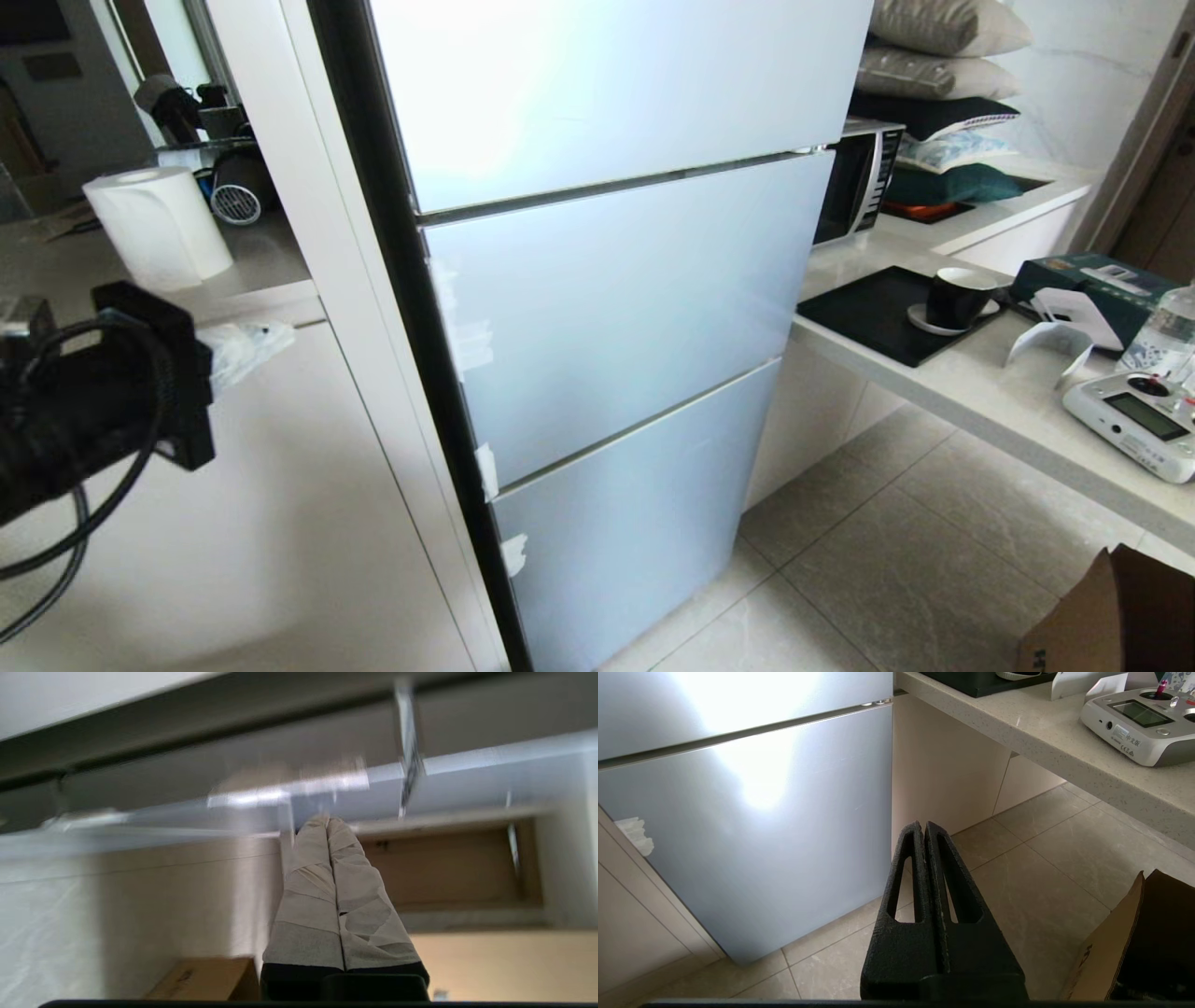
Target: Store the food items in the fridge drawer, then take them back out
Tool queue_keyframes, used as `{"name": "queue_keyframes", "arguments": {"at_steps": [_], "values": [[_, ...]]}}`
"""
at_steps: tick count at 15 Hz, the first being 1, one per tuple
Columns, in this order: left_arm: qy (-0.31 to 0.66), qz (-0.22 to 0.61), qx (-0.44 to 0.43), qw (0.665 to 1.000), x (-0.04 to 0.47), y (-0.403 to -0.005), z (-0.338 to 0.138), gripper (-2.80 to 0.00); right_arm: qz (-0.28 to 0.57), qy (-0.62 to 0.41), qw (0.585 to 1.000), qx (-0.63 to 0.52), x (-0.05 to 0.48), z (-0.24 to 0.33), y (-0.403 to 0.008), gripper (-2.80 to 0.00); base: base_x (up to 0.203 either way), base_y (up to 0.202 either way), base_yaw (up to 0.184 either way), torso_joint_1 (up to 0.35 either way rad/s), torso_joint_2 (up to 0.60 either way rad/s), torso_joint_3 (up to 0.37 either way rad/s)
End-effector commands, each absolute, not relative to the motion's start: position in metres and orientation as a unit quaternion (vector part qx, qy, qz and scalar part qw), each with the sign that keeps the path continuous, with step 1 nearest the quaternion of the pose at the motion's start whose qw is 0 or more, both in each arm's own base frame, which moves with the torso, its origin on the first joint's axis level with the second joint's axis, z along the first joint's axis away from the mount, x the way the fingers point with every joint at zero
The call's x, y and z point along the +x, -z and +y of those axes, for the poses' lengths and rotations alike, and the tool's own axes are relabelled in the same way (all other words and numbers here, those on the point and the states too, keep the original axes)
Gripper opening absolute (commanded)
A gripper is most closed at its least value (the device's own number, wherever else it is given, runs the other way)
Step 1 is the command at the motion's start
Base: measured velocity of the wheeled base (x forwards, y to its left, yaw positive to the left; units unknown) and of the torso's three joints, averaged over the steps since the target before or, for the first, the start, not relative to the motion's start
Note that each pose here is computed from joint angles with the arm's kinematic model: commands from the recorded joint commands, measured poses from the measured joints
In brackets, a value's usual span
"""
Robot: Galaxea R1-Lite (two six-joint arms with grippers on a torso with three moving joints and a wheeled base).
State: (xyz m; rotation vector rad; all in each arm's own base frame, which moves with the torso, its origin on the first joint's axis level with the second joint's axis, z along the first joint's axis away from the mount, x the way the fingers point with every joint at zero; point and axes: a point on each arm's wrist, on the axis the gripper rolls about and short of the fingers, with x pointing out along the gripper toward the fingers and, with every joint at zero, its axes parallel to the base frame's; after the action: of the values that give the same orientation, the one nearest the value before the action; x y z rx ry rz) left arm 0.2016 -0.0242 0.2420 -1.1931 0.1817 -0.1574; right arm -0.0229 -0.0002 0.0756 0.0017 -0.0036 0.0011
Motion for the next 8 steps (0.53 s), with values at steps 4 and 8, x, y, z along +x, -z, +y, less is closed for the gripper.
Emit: {"name": "queue_keyframes", "arguments": {"at_steps": [4, 8], "values": [[0.050, 0.082, -0.562, 0.821, 0.267, -0.211, -0.046, -2.80, -0.001, -0.001, 1.000, 0.001, -0.023, 0.000, -0.076, -2.80, 0.000, 0.000, 0.000, 0.000, 0.00, 0.000], [0.088, 0.031, -0.535, 0.840, 0.277, -0.213, -0.069, -2.80, -0.001, -0.001, 1.000, 0.002, -0.023, 0.000, -0.076, -2.80, 0.000, 0.000, 0.000, 0.000, 0.00, 0.000]]}}
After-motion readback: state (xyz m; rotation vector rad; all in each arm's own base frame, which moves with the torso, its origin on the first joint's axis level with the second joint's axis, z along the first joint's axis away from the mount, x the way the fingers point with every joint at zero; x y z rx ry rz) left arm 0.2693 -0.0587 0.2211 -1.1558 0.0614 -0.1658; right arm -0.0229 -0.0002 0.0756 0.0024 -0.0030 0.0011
